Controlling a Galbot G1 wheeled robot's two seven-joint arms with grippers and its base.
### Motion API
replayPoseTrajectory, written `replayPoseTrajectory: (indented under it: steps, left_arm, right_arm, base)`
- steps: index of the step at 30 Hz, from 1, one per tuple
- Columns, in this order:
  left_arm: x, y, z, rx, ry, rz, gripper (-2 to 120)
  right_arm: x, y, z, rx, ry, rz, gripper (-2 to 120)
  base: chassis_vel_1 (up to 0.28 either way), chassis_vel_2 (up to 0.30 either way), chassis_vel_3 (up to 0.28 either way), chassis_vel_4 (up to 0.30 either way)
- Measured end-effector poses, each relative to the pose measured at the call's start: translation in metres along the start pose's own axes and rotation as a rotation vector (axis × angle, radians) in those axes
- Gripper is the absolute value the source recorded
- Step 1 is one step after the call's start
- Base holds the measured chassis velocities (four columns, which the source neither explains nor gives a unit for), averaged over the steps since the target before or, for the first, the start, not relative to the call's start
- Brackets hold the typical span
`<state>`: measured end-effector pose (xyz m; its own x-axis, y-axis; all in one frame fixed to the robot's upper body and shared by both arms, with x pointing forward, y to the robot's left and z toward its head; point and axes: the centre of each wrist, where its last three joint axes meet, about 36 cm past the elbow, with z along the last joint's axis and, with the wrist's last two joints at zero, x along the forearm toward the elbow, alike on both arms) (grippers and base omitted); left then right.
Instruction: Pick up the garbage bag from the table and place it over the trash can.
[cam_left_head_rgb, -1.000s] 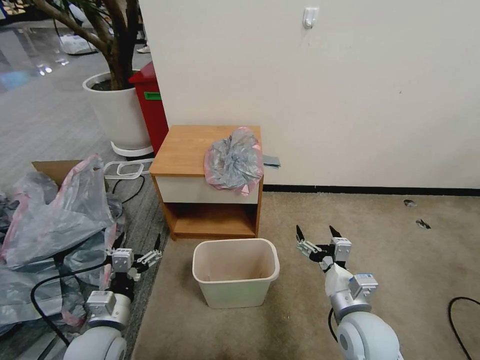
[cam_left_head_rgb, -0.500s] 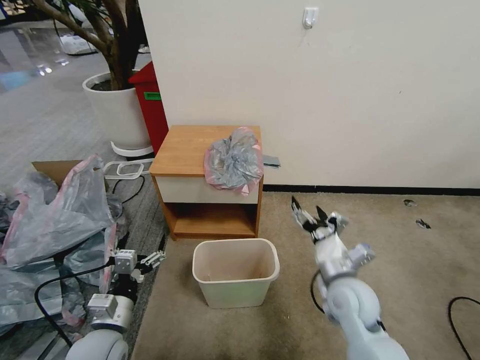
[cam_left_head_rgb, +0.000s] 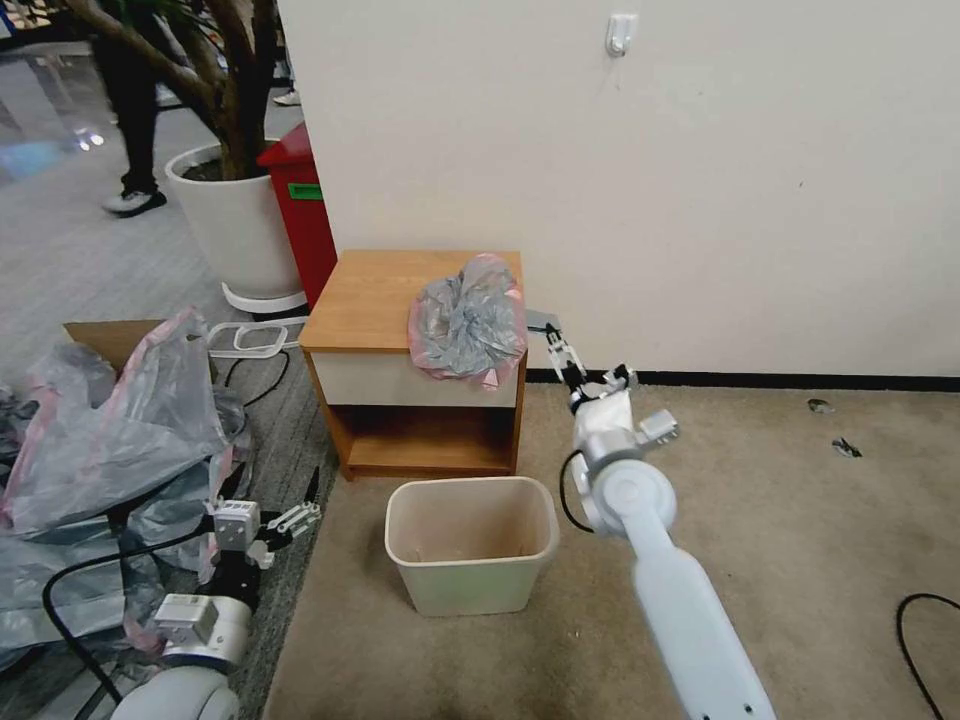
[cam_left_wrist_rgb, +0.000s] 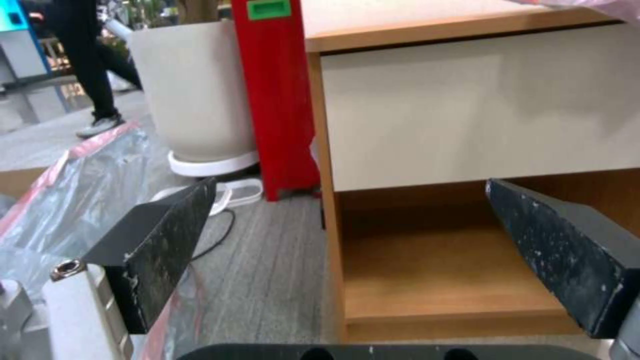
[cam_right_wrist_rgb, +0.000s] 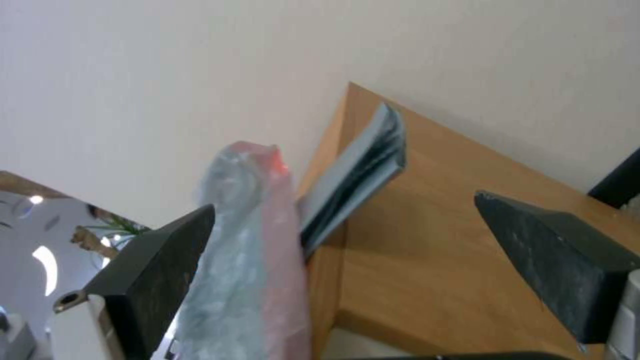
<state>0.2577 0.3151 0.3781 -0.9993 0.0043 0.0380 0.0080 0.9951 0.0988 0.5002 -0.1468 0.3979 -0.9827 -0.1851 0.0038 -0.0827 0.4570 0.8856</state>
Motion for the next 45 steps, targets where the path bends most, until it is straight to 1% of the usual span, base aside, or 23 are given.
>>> replayPoseTrajectory:
  steps: [7,10,12,14,16,17,20,21,22,23,24,25,26,29,30,31,34,35,38,39,45]
  left_arm:
    - [0.002,-0.001,0.002,0.007,0.004,-0.011,100]
    - [0.004,-0.001,0.003,0.009,0.009,-0.013,100]
    - [0.004,-0.001,0.004,0.009,0.011,-0.014,100]
    - [0.005,0.000,0.005,0.008,0.016,-0.019,100]
    - [0.006,0.000,0.005,0.008,0.018,-0.021,100]
    - [0.006,0.001,0.006,0.008,0.019,-0.023,100]
    - [0.008,0.001,0.007,0.010,0.022,-0.027,100]
    - [0.008,0.001,0.007,0.010,0.022,-0.027,100]
    - [0.008,0.001,0.007,0.010,0.023,-0.028,100]
    - [0.008,0.001,0.008,0.011,0.023,-0.029,100]
    - [0.008,0.001,0.008,0.011,0.023,-0.030,100]
    - [0.008,0.000,0.008,0.012,0.023,-0.030,100]
    - [0.008,0.000,0.008,0.012,0.023,-0.030,100]
    - [0.009,0.000,0.007,0.013,0.023,-0.032,100]
    - [0.009,0.000,0.007,0.013,0.023,-0.032,100]
    - [0.009,0.000,0.007,0.013,0.023,-0.033,100]
    - [0.008,0.003,0.006,0.010,0.017,-0.040,100]
    - [0.008,0.003,0.006,0.010,0.017,-0.040,100]
    - [0.006,0.006,0.005,0.008,0.011,-0.042,100]
    - [0.005,0.006,0.005,0.008,0.010,-0.042,100]
    - [0.004,0.006,0.005,0.011,0.008,-0.044,100]
  right_arm:
    - [-0.024,-0.007,0.005,-0.002,-0.003,-0.004,97]
    - [-0.037,-0.005,0.005,-0.004,-0.008,-0.023,91]
    - [-0.040,-0.004,0.005,-0.005,-0.010,-0.028,90]
    - [-0.048,-0.002,0.002,-0.005,-0.015,-0.038,86]
    - [-0.050,-0.002,0.002,-0.005,-0.015,-0.040,85]
    - [-0.051,-0.002,0.001,-0.006,-0.015,-0.041,82]
    - [-0.054,-0.004,0.003,-0.010,-0.014,-0.042,68]
    - [-0.054,-0.004,0.003,-0.010,-0.014,-0.042,68]
    - [-0.055,-0.005,0.004,-0.011,-0.012,-0.042,65]
    - [-0.055,-0.005,0.007,-0.014,-0.010,-0.044,56]
    - [-0.055,-0.005,0.008,-0.016,-0.010,-0.043,51]
    - [-0.056,-0.005,0.009,-0.017,-0.009,-0.044,48]
    - [-0.056,-0.005,0.009,-0.017,-0.009,-0.044,48]
    - [-0.056,-0.004,0.011,-0.015,-0.006,-0.049,33]
    - [-0.056,-0.004,0.011,-0.015,-0.006,-0.049,33]
    - [-0.056,-0.004,0.011,-0.013,-0.004,-0.050,30]
    - [-0.053,-0.004,0.012,-0.004,0.003,-0.054,14]
    - [-0.053,-0.004,0.012,-0.004,0.003,-0.054,14]
    - [-0.050,-0.005,0.015,0.005,0.006,-0.054,2]
    - [-0.050,-0.006,0.016,0.009,0.006,-0.054,0]
    - [-0.050,-0.006,0.017,0.016,0.004,-0.054,0]
  base:
    - [0.000,0.000,0.000,0.000]
    - [0.000,0.000,0.000,0.000]
    - [0.000,0.000,0.000,0.000]
    - [0.000,0.000,0.000,0.000]
    - [0.000,0.000,0.000,0.000]
    - [0.000,0.000,0.000,0.000]
    - [0.000,0.000,0.000,0.000]
    - [0.000,0.000,0.000,0.000]
    - [0.000,0.000,0.000,0.000]
    - [0.000,0.000,0.000,0.000]
    - [0.000,0.000,0.000,0.000]
    - [0.000,0.000,0.000,0.000]
    - [0.000,0.000,0.000,0.000]
    - [0.000,0.000,0.000,0.000]
    - [0.000,0.000,0.000,0.000]
    - [0.000,0.000,0.000,0.000]
    - [0.000,0.000,0.000,0.000]
    - [0.000,0.000,0.000,0.000]
    - [0.000,0.000,0.000,0.000]
    - [0.000,0.000,0.000,0.000]
    - [0.000,0.000,0.000,0.000]
